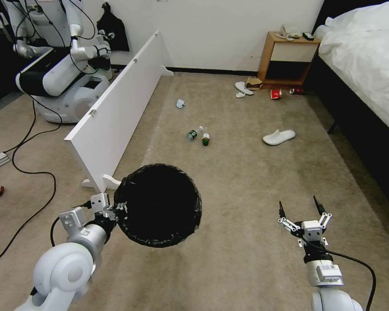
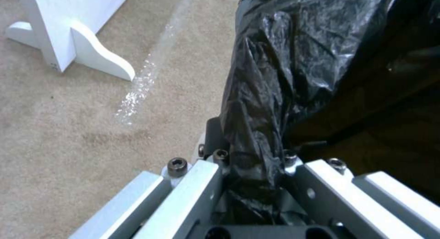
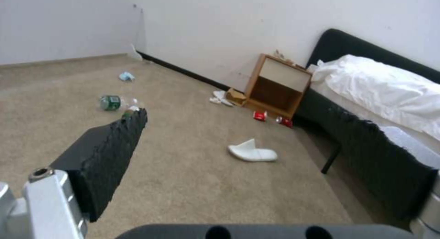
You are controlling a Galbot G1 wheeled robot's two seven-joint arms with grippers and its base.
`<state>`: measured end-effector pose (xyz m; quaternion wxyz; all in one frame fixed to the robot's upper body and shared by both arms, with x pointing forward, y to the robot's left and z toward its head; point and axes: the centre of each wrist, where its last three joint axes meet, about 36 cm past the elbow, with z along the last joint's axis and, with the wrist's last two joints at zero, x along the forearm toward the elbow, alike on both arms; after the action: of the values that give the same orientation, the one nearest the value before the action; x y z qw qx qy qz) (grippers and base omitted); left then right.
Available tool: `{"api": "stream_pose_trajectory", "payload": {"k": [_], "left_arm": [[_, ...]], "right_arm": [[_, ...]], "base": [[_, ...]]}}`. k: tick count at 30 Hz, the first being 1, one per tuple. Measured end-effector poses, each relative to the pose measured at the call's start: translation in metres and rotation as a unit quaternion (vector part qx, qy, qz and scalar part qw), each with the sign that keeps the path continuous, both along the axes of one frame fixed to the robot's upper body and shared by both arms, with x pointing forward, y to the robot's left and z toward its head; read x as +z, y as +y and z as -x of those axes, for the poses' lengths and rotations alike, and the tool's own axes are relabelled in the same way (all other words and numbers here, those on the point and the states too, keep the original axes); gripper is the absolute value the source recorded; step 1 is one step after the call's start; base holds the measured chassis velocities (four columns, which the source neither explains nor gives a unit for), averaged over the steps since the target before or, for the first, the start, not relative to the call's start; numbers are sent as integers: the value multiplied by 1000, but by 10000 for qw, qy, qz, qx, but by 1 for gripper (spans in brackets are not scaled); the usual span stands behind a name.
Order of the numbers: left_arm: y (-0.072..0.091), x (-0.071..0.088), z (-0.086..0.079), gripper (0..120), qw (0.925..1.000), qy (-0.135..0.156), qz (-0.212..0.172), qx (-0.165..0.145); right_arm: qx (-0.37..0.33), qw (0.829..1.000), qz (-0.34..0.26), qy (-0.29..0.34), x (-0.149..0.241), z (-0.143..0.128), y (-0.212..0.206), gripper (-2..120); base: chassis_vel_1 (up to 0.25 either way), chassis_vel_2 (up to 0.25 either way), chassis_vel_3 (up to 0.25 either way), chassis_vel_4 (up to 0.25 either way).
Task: Pick up the trash bin, then pick up the garbage from the floor and place it into the trash bin.
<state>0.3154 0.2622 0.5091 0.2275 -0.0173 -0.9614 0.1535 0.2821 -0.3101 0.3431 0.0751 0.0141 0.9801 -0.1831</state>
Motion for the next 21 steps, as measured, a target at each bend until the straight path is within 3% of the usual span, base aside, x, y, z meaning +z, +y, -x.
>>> {"api": "stream_pose_trajectory", "payload": {"k": [9,21], "left_arm": [[-12,4,15,2,9992,-219,-303,-137],[-22,8,23,2,9994,-213,-178,-221]], "right_arm": [[53,9999,98,-43,10,6,3,100],[45,9997,200,-129,23,13,2,100]], "base": [[0,0,0,0],[0,0,0,0]]}}
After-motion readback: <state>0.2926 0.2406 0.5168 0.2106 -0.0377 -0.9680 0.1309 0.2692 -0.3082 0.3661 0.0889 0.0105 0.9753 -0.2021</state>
